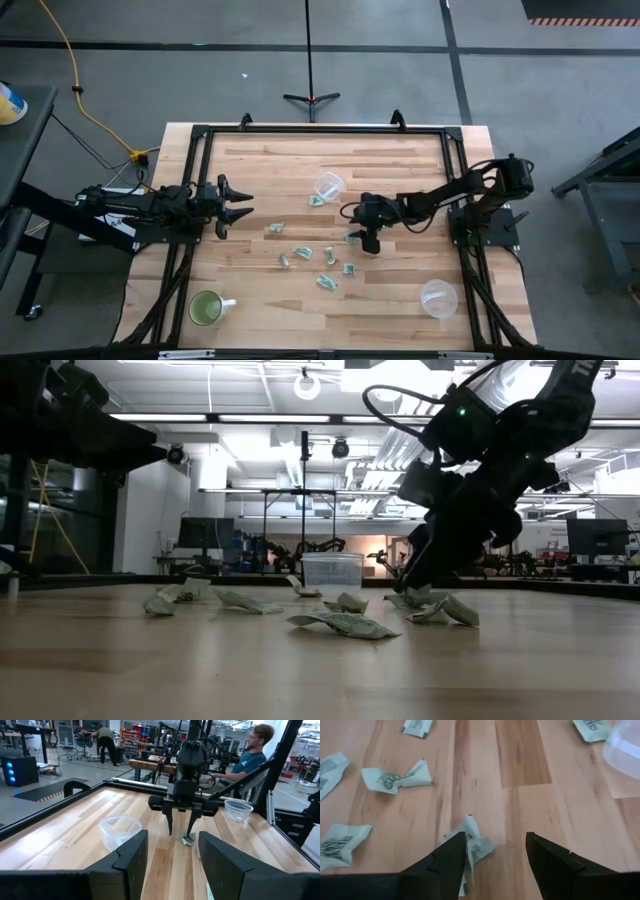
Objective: Pick and place items into bin
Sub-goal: Put the green stevia packet into the square transparent bin
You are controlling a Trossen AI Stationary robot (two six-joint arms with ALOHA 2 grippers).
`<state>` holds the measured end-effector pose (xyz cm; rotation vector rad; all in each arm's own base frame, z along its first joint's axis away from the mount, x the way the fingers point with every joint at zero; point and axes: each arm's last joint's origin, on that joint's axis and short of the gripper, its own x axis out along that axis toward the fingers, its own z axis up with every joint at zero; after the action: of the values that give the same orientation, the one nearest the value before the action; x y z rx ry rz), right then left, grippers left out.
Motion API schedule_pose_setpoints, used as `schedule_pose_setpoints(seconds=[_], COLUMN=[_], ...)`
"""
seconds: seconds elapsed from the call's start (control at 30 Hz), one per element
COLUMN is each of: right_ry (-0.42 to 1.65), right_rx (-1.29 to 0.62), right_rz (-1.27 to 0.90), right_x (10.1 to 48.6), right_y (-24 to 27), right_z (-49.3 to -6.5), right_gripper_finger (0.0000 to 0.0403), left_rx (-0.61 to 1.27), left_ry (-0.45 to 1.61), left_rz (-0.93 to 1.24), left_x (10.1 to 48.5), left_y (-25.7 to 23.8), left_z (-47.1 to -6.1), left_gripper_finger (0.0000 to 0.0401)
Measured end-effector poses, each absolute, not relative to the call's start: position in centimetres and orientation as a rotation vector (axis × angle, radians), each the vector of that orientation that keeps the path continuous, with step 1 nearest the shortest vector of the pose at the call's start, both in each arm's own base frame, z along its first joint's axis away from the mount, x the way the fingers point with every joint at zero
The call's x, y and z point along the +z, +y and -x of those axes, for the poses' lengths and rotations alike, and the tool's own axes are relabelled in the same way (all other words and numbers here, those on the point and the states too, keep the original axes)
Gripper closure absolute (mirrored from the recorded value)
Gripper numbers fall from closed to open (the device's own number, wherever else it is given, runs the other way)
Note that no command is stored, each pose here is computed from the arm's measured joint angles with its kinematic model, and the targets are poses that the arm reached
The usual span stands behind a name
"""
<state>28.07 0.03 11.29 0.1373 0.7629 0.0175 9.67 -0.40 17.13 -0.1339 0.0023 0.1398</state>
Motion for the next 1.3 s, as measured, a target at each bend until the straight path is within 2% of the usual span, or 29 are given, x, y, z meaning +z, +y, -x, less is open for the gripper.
schedule_pose_setpoints(seconds=[0.2, 0.47, 0.6, 0.8, 0.97, 1.07, 1.3], right_ry=[0.771, 0.774, 0.774, 0.763, 0.655, 0.548, 0.214], right_rx=[0.022, 0.019, 0.014, 0.014, 0.021, 0.033, -0.257], right_rz=[-0.141, -0.141, -0.155, -0.157, -0.152, -0.094, 0.062], right_x=[11.2, 11.2, 11.2, 11.3, 12.1, 12.9, 16.0], right_y=[0.1, 0.0, 0.0, 0.0, 0.0, -0.1, -1.7], right_z=[-28.0, -28.0, -28.0, -28.0, -28.7, -29.3, -30.4], right_gripper_finger=[0.0223, 0.0266, 0.0307, 0.0393, 0.0384, 0.0398, 0.04], left_rx=[0.141, 0.136, 0.136, 0.136, 0.136, 0.136, 0.136], left_ry=[0.002, 0.002, 0.002, 0.002, 0.002, 0.002, 0.002], left_rz=[0.126, 0.127, 0.127, 0.127, 0.127, 0.126, 0.127], left_x=[17.1, 17.1, 17.1, 17.1, 17.1, 17.1, 17.1], left_y=[-0.4, -0.4, -0.4, -0.4, -0.4, -0.4, -0.4], left_z=[-9.7, -9.7, -9.7, -9.7, -9.7, -9.7, -9.7], left_gripper_finger=[0.019, 0.019, 0.019, 0.019, 0.019, 0.019, 0.019])
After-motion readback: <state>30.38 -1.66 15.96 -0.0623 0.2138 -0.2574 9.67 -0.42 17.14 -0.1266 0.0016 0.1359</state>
